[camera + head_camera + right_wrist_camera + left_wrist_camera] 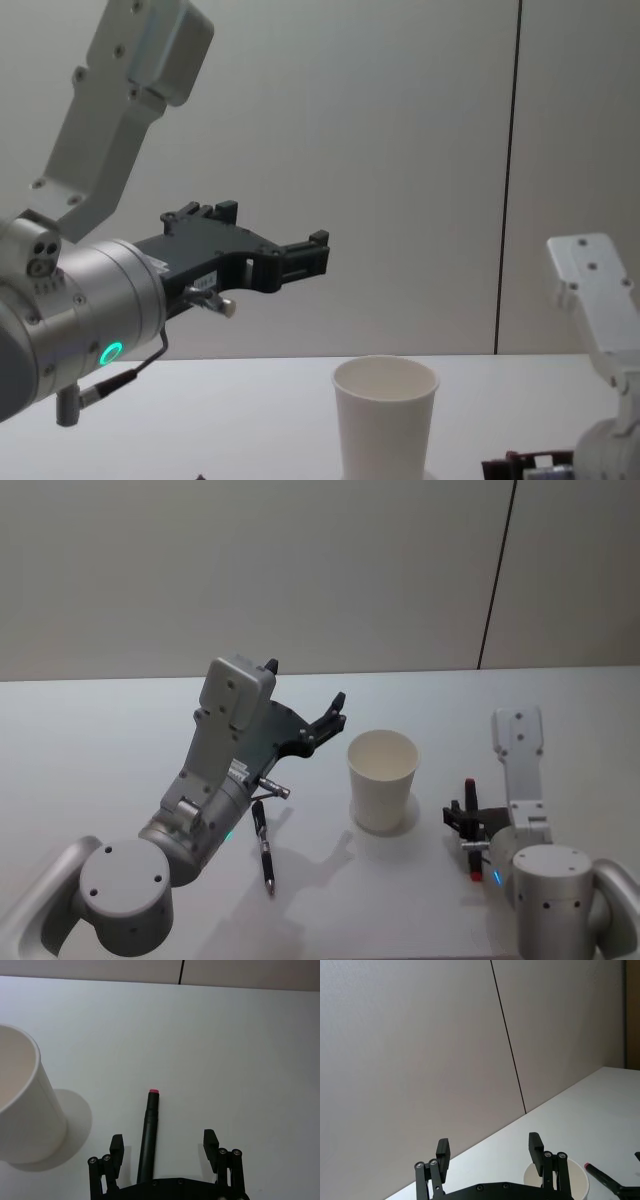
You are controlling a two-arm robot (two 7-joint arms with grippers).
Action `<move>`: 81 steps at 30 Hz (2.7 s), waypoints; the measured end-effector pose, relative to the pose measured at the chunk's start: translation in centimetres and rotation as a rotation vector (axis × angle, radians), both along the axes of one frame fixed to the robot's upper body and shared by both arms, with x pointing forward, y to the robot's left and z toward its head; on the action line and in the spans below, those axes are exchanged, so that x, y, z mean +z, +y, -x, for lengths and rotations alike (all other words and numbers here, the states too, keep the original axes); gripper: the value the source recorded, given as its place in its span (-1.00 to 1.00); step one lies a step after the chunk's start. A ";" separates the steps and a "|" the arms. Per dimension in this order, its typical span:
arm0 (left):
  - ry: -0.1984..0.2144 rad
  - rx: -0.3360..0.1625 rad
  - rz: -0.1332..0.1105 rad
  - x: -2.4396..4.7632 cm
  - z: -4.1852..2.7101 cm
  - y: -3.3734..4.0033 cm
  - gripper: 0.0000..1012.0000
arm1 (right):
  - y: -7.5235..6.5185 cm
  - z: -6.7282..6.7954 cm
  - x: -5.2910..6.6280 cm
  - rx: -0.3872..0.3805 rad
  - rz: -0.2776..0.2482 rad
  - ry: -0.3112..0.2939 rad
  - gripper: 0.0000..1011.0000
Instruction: Place the pen into the pen holder.
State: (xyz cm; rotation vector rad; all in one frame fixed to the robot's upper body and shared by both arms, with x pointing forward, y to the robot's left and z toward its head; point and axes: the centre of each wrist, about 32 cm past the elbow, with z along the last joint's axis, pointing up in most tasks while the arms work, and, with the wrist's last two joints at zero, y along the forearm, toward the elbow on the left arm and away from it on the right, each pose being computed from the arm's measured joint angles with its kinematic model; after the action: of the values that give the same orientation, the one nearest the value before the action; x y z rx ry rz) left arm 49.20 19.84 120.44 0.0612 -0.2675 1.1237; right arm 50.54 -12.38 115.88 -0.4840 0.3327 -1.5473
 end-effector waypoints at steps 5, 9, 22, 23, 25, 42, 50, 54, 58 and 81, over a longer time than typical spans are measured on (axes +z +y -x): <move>0.000 0.000 0.000 0.00 0.00 0.00 0.98 | 0.4 -0.3 -0.5 0.000 0.006 0.006 0.98; 0.000 0.000 0.000 0.00 0.00 0.00 0.98 | 0.6 -0.5 -0.8 0.002 0.010 0.008 0.98; 0.000 0.000 0.000 0.00 0.00 0.00 0.98 | 1.3 -1.3 -2.0 0.008 0.024 0.019 0.94; 0.000 0.000 0.000 0.00 0.00 0.00 0.98 | 1.3 -1.3 -2.1 0.009 0.024 0.020 0.92; 0.000 0.000 0.000 0.00 0.00 0.00 0.98 | 1.4 -1.4 -2.3 0.012 0.025 0.019 0.79; 0.000 0.000 0.000 0.00 0.00 0.00 0.98 | 1.6 -2.0 -3.3 0.024 0.011 0.013 -0.15; 0.000 0.000 0.000 0.00 0.00 0.00 0.98 | 1.5 -2.0 -3.6 0.026 0.003 0.011 -0.64; 0.000 0.000 0.000 0.00 0.00 0.00 0.98 | 1.4 -2.0 -3.6 0.026 0.000 0.011 -0.66; 0.000 0.000 0.000 0.00 0.00 0.00 0.98 | 1.3 -2.0 -3.7 0.027 -0.005 0.010 -0.67; 0.000 0.000 0.000 0.00 0.00 0.00 0.98 | 0.1 -1.1 -2.0 0.069 -0.073 -0.184 -0.67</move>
State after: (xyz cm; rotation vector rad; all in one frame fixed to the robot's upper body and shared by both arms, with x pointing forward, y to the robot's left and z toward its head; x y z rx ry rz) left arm 49.20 19.84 120.44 0.0612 -0.2675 1.1236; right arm 51.60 -12.25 113.85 -0.2904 0.2274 -1.4941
